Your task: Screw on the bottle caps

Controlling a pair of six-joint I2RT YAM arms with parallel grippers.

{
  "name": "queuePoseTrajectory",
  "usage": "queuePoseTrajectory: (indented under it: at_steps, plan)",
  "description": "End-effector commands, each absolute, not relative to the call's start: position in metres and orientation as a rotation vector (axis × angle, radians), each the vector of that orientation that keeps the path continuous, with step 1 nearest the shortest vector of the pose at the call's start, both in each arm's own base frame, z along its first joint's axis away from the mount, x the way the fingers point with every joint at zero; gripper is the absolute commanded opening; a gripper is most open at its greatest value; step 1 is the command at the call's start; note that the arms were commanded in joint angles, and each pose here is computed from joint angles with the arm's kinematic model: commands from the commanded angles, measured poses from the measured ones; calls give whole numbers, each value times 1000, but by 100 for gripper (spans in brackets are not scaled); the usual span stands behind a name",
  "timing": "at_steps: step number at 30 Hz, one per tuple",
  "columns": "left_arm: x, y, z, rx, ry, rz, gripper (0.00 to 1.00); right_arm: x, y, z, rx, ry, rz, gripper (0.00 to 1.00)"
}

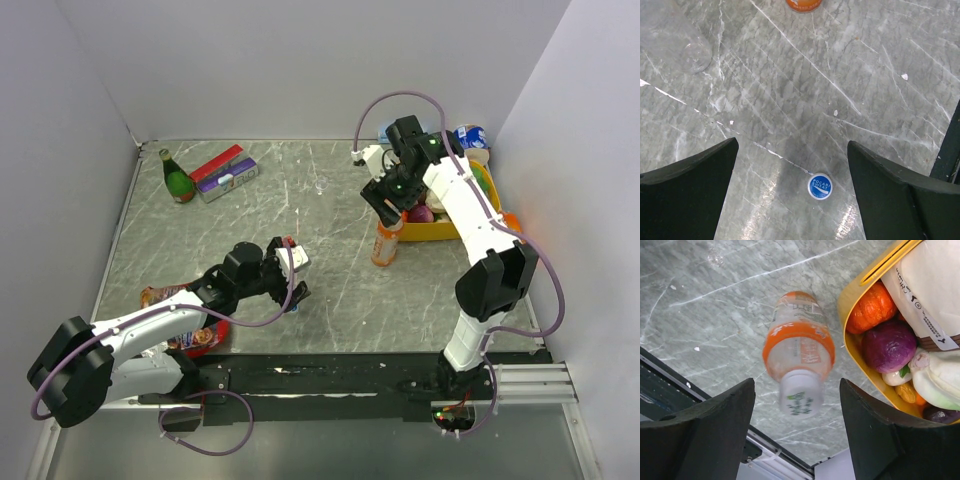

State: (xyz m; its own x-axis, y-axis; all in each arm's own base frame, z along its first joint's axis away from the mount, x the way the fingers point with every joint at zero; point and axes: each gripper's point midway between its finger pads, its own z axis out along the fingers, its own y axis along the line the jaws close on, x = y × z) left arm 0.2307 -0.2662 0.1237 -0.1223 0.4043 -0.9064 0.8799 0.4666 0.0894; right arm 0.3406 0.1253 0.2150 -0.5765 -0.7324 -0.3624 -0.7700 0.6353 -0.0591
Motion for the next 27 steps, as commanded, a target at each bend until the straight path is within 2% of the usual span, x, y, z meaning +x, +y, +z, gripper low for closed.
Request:
queuePoseTrajectory:
  at_steps: [1, 4, 8, 12, 17, 27]
  plan:
    - [233, -270, 132, 1106, 1690, -614, 96, 355, 126, 229, -1148, 2456, 127, 76]
    - [233, -269, 131, 1106, 1699, -609, 96, 360, 128, 233, -1147, 2425, 137, 79]
    - [240, -261, 135, 1046, 1739, -559, 96, 368, 157, 268, -1156, 2234, 292, 100]
    - [237, -246, 151, 1012, 1715, -531, 96, 380, 202, 293, -1103, 2063, 456, 100]
    - [230, -230, 160, 1000, 1755, -518, 96, 416, 248, 295, -1072, 1936, 463, 99]
    - [250, -219, 188, 977, 1753, -475, 98, 442, 307, 264, -1098, 1859, 514, 90]
